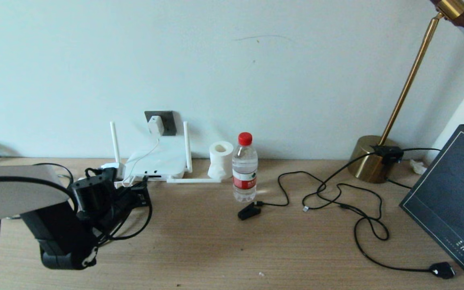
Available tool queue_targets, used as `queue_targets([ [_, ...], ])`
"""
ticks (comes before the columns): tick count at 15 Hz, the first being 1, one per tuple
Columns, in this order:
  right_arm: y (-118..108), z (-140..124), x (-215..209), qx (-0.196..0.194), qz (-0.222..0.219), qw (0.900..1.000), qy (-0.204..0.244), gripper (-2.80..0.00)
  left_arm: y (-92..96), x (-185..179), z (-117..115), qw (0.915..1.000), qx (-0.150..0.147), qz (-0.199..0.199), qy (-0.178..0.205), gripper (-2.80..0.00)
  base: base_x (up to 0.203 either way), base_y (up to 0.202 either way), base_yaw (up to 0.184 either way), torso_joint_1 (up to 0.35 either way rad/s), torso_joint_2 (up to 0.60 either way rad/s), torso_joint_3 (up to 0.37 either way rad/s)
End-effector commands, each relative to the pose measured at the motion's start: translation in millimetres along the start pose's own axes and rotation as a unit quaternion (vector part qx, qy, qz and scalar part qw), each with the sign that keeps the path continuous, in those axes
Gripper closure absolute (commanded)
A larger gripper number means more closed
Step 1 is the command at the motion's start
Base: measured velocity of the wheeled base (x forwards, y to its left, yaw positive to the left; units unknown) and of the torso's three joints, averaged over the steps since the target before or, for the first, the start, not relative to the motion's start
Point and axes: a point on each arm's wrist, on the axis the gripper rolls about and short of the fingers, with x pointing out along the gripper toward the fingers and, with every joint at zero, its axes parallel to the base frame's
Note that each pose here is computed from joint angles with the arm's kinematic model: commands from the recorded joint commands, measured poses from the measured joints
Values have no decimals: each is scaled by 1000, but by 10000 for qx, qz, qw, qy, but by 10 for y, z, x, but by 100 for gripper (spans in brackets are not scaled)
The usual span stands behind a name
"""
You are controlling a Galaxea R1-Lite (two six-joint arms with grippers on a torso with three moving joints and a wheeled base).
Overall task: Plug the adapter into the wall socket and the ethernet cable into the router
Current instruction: Align cable and router interface
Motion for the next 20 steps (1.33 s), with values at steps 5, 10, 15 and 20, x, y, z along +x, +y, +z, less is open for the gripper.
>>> queue_targets([
  [5, 0, 1, 1, 0, 1, 10000, 5, 0, -1, 18, 16, 10000, -3, -1, -67, 0, 0, 0, 0, 0, 0, 0],
  [10, 0, 1, 1, 0, 1, 10000, 5, 0, -1, 32, 31, 9999, -3, -2, -102, 0, 0, 0, 0, 0, 0, 0],
  [15, 0, 1, 1, 0, 1, 10000, 5, 0, -2, 30, 36, 9999, 4, -2, -108, 0, 0, 0, 0, 0, 0, 0],
  [20, 0, 1, 1, 0, 1, 10000, 5, 0, -1, 24, 46, 9999, 4, 5, -123, 0, 0, 0, 0, 0, 0, 0],
])
